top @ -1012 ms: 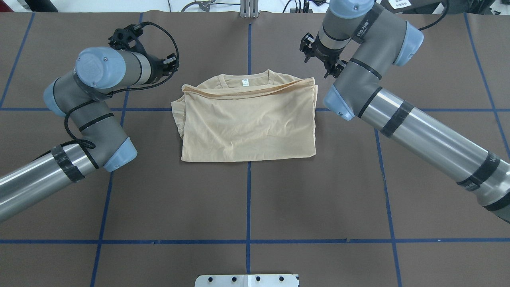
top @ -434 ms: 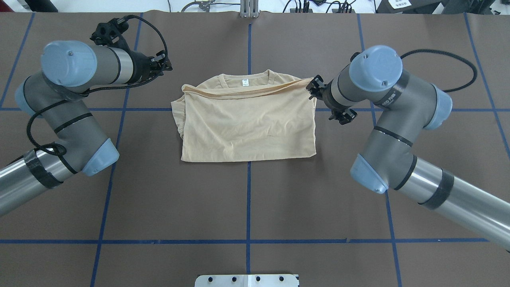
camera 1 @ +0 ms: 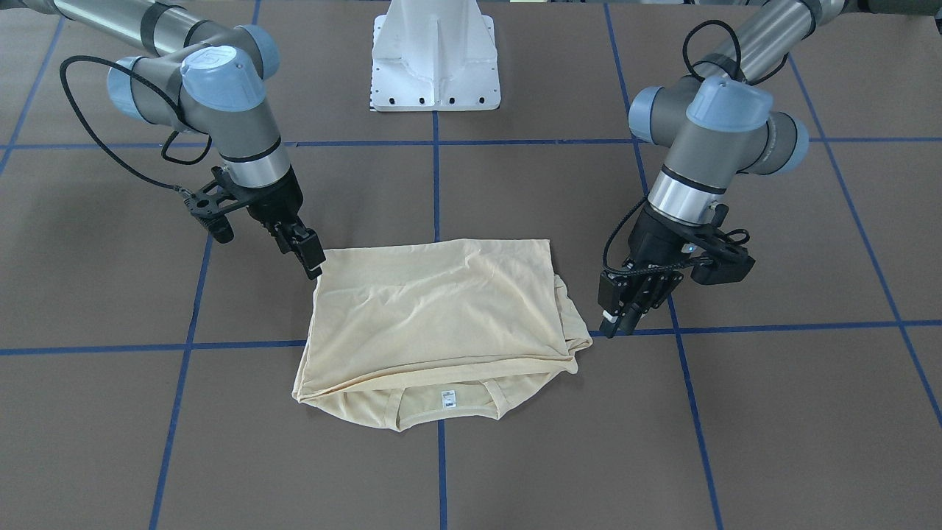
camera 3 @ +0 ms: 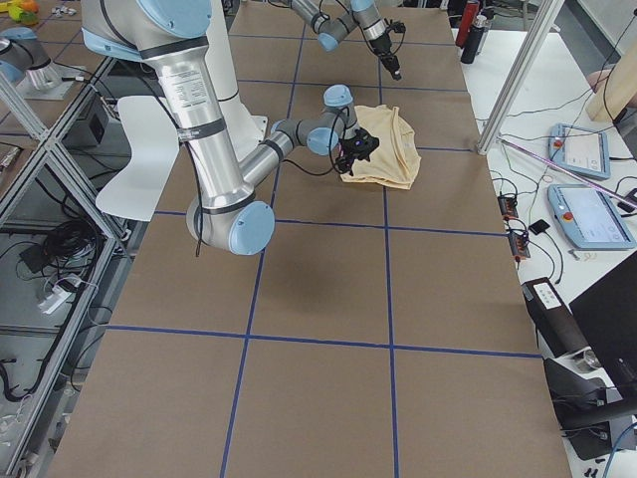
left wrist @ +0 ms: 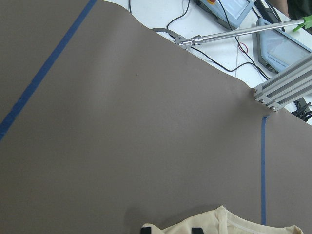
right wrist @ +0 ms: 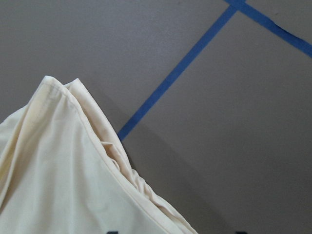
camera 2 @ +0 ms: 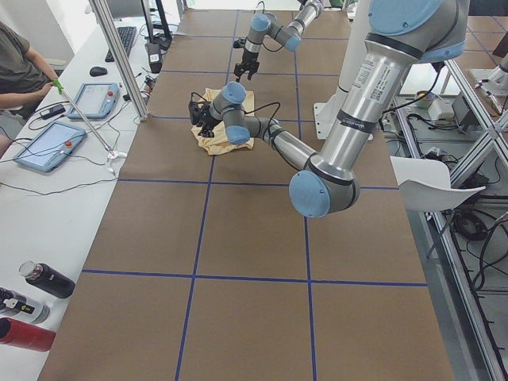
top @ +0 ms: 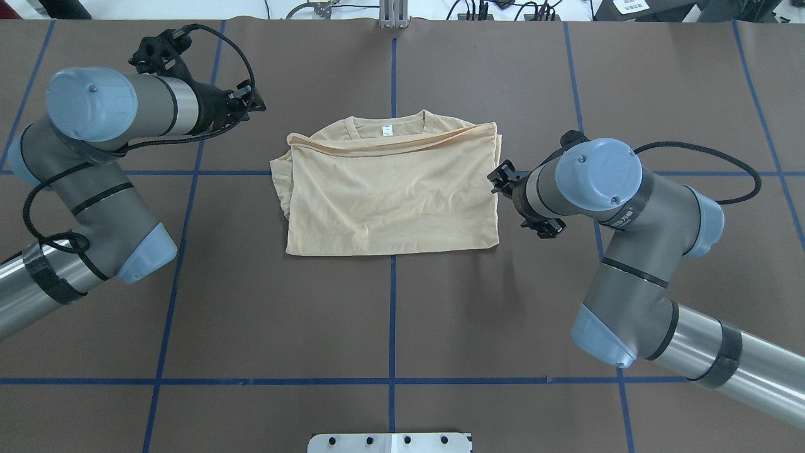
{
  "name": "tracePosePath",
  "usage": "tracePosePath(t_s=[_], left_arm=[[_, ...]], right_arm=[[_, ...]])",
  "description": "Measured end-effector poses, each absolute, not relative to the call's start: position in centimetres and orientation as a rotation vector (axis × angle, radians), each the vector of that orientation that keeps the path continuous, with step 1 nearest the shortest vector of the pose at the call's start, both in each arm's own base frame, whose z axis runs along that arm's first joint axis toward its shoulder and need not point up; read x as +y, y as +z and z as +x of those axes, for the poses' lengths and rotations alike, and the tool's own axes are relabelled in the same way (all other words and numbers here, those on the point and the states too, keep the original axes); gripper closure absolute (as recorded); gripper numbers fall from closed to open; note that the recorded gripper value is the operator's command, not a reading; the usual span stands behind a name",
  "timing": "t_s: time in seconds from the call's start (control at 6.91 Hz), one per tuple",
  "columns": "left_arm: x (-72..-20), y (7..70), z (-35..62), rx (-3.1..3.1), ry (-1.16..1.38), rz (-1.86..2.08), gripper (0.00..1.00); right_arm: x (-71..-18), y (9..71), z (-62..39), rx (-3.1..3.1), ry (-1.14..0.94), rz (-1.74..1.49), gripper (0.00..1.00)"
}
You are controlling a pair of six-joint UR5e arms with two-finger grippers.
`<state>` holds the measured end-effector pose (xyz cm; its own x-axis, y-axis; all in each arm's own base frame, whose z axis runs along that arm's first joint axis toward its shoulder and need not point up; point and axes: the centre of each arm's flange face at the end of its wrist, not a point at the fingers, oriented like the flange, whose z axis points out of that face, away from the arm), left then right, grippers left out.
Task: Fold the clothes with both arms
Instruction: 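Move the right gripper to the folded shirt's side edge and grasp it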
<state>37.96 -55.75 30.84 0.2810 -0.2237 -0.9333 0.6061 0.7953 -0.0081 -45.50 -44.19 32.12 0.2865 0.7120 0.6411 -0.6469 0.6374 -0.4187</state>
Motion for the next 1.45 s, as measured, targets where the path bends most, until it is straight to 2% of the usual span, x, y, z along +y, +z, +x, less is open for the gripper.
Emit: tracePosePath(t_s=[0.58, 0.87, 1.3, 1.45], left_arm=[[-55.3, 31.0, 37.4, 1.162, -0.578, 0.391, 0.55], [-55.2, 31.7, 37.2, 1.150, -0.585, 0.395, 0.55], [-55.2, 31.9, 37.1, 1.145, -0.590, 0.400, 0.55], [-55.2, 32.0, 37.1, 1.143, -0.590, 0.400, 0.55]], right_arm=[[-39.7, 33.2, -49.9, -0.870, 0.865, -0.092, 0.27], [-39.5, 33.5, -50.5, -0.861, 0.855, -0.084, 0.34], [-40.5, 33.8, -50.5, -0.854, 0.865, -0.058, 0.35], [-40.8, 33.6, -50.6, -0.854, 0.868, -0.051, 0.49]])
